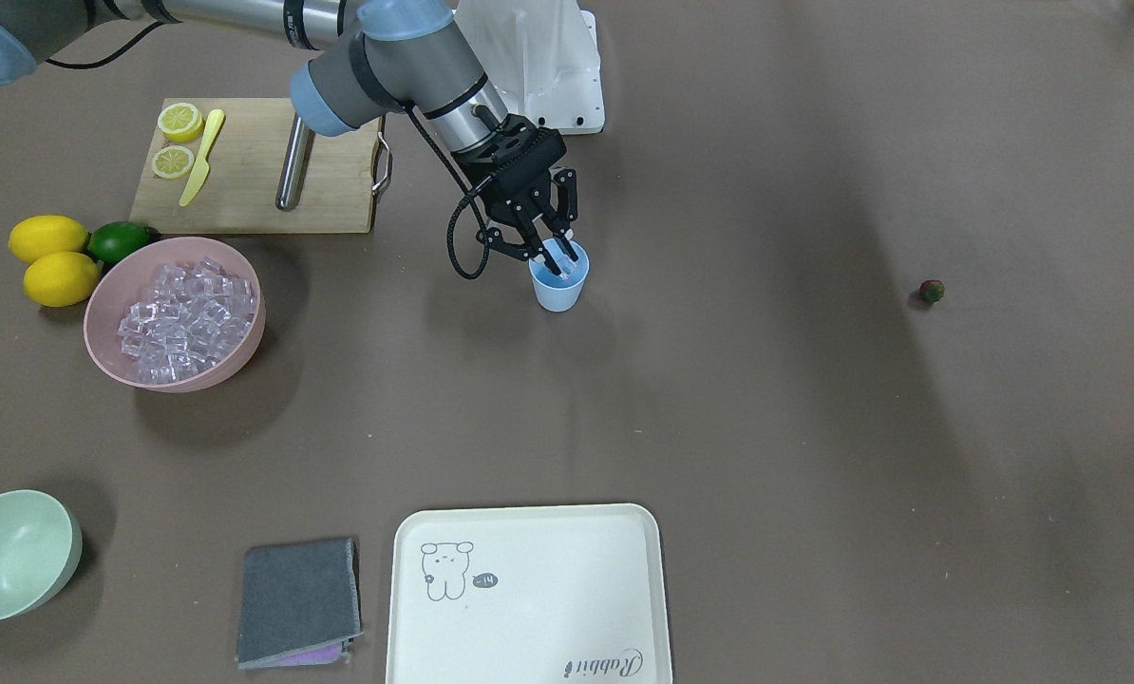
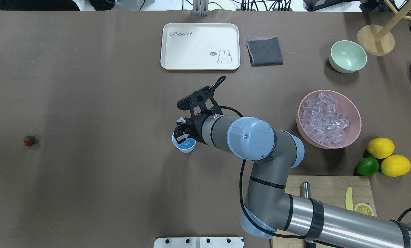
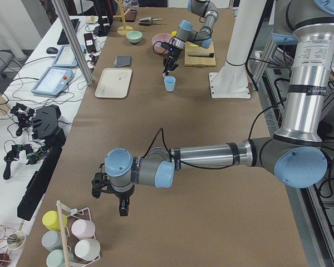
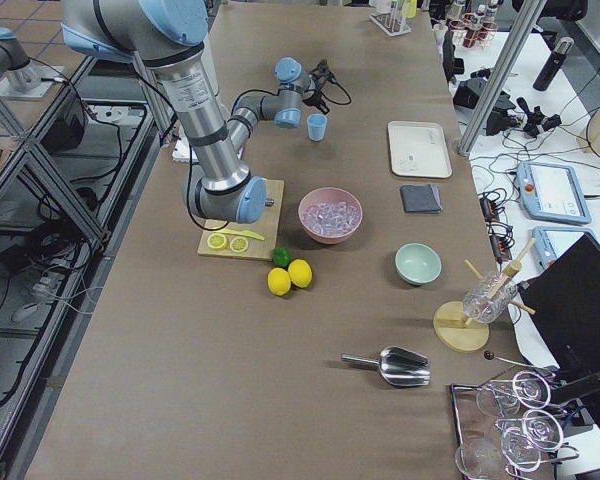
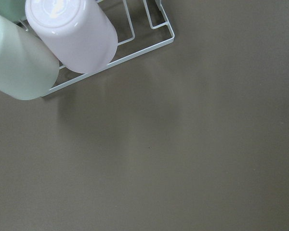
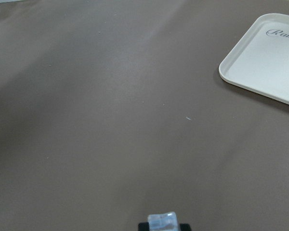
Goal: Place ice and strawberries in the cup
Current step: 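Open the right gripper above the cup to release the cube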
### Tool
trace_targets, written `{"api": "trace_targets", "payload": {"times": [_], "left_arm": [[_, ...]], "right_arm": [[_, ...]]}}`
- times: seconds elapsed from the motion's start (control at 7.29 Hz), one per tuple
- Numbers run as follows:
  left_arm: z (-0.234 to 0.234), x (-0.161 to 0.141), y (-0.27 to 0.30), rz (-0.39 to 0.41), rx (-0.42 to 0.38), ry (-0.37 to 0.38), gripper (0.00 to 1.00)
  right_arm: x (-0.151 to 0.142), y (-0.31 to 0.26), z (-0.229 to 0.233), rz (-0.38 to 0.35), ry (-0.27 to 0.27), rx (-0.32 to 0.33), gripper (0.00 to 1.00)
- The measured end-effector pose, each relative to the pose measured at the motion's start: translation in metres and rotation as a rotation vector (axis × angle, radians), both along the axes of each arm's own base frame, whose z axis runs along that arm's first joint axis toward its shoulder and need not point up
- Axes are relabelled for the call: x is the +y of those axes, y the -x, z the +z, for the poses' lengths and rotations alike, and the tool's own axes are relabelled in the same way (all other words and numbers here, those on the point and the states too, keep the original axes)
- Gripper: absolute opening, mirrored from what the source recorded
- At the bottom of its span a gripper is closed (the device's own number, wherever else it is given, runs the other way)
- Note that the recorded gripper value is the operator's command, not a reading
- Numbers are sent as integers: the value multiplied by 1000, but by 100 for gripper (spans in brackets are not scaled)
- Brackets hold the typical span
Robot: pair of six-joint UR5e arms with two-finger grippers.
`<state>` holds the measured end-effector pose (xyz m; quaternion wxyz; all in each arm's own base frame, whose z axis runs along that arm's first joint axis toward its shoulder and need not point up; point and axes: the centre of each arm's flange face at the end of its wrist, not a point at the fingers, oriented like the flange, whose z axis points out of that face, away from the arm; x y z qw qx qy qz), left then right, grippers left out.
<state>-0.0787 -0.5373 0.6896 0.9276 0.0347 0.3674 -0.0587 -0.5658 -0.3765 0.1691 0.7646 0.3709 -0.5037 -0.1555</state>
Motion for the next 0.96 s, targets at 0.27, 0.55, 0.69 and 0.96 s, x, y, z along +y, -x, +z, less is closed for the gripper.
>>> {"api": "trace_targets", "payload": {"times": [0.27,0.55,0.69,0.96], "left_arm": [[1,-2,0,-1,-1,4,98],[3,-3,0,0,-2,6,98],[2,-3,0,0,-2,6,98],[0,-4,0,-1,-2,1,98]], "right_arm": [[1,-1,2,-7,2,-1,100],[2,-4,1,-7,1,-11,100],[0,-8,1,-1,0,-26,100],[-24,-34,17,-3,19,-71,99]]}}
